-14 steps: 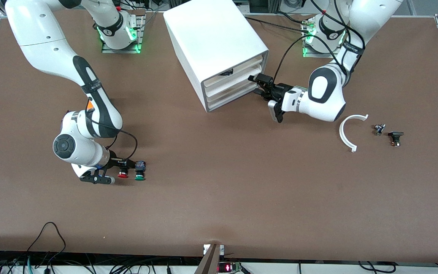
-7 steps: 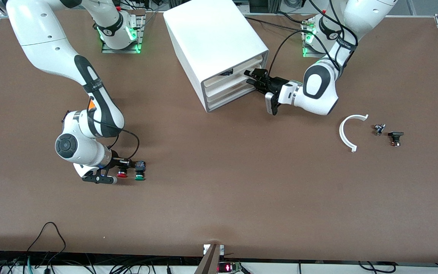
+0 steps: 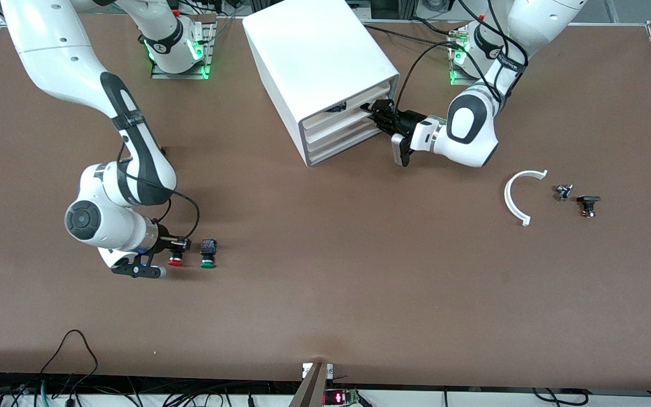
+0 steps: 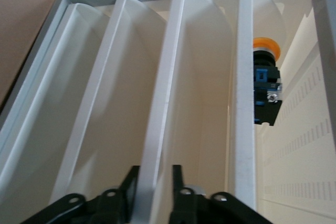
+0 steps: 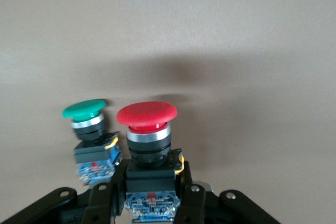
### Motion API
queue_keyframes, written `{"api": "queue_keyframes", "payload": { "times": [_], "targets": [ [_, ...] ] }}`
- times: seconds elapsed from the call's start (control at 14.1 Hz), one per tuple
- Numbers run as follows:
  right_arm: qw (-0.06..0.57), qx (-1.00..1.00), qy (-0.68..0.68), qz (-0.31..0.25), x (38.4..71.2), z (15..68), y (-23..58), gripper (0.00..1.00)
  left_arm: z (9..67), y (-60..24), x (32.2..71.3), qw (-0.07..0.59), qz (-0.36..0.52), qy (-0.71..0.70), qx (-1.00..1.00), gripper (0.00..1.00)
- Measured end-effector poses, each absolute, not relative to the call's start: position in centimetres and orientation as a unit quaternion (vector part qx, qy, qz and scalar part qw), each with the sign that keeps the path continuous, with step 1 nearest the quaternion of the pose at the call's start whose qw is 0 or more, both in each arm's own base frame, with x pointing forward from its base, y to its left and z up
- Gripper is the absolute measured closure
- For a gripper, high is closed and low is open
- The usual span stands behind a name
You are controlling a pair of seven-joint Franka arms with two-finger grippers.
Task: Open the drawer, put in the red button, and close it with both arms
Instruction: 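Pull the drawer open with the left gripper while the right gripper lifts the button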
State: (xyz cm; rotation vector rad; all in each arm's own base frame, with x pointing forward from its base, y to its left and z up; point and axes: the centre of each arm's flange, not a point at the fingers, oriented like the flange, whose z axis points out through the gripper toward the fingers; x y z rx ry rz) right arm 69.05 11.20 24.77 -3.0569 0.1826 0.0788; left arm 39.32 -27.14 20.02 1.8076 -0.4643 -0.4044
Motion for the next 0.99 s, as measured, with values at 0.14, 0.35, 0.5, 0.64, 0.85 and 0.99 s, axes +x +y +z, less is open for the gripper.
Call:
{"api": "queue_keyframes", "payload": {
  "times": [0.14, 0.35, 0.5, 0.64, 0.85, 0.99],
  "targets": [
    [0.040, -0.997, 0.069, 0.020, 69.3, 27.8, 11.6, 0.59, 19.8, -27.1, 39.3, 0.577, -0.171, -0.199, 0.773, 0.89],
    [0.038, -0.994, 0.096, 0.027, 69.9, 32.4, 12.9, 0.59, 19.9, -26.8, 39.7, 0.576, -0.168, -0.199, 0.775, 0.89],
    [0.037, -0.993, 0.111, 0.030, 70.1, 35.1, 14.5, 0.59, 20.3, -25.7, 41.2, 0.566, -0.156, -0.210, 0.782, 0.89],
    [0.035, -0.991, 0.128, 0.035, 69.9, 37.1, 16.8, 0.59, 21.2, -23.9, 43.9, 0.550, -0.145, -0.214, 0.794, 0.89],
    [0.036, -0.987, 0.150, 0.032, 69.5, 40.1, 20.2, 0.59, 21.7, -21.3, 47.9, 0.541, -0.130, -0.214, 0.803, 0.89],
    [0.037, -0.985, 0.168, 0.028, 69.3, 41.4, 21.8, 0.59, 21.5, -19.4, 50.6, 0.541, -0.121, -0.214, 0.804, 0.89]
  ]
}}
